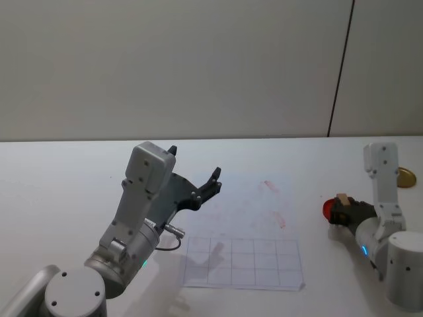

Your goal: Use the one hand to pick up the stamp and affix it onto the A4 paper.

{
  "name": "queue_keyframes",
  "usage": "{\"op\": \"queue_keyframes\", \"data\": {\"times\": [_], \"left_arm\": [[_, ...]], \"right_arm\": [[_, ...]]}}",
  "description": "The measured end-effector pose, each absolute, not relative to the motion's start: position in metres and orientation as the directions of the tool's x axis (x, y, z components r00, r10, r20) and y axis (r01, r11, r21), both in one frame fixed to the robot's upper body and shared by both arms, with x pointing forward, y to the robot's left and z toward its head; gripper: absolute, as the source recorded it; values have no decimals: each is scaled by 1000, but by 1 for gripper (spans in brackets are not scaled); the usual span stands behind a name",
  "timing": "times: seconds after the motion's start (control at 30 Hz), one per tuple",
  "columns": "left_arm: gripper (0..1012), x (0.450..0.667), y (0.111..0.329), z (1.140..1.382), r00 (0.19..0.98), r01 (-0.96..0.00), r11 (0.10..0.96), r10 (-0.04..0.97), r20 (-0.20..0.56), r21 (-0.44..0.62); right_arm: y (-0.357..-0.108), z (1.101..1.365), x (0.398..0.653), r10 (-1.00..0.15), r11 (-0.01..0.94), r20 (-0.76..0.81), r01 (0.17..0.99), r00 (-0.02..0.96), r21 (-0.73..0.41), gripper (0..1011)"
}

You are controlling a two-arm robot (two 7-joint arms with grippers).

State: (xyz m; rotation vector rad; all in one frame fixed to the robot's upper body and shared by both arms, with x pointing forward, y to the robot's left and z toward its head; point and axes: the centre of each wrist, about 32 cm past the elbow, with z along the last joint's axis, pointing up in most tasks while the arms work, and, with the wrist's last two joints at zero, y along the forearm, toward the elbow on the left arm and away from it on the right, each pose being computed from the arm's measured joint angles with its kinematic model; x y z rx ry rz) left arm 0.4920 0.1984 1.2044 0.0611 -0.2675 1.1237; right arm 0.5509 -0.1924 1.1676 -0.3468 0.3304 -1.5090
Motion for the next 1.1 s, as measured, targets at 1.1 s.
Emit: {"op": "queue_keyframes", "data": {"times": [1.1], "left_arm": [[993,492,198,1204,404,-897,434,882,242,-86]], "right_arm": [[-173,1207,544,-990,127,30,958,139,-256,220]]}}
